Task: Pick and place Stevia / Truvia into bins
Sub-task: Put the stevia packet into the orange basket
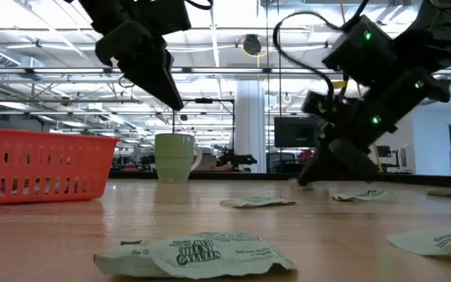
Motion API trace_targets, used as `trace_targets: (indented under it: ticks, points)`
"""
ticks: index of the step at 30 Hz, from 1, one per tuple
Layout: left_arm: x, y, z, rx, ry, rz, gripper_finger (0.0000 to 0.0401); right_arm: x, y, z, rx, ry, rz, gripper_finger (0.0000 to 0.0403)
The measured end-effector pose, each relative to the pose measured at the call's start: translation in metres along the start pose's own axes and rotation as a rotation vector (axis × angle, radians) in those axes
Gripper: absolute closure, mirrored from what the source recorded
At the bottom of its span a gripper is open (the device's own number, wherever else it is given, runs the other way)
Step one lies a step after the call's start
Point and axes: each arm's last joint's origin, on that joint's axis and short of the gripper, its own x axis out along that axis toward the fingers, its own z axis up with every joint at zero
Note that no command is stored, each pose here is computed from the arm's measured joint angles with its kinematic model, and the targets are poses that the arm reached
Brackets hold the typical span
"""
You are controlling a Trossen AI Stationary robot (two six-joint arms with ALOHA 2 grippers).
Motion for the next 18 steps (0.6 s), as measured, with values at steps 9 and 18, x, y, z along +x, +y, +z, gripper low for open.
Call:
trace_targets:
  ticks: [9, 18]
  points:
    - [-0.001, 0.001, 0.012, 0.008, -0.124, 0.02, 0.0313, -0.029, -0.008, 0.06, 0.199, -0.521, 0.374, 0.0402]
    - [-0.002, 0.0, 0.019, 0.082, -0.195, -0.006, 0.0313, -0.026, -0.013, 0.06, 0.244, -0.5, 0.471, 0.0402]
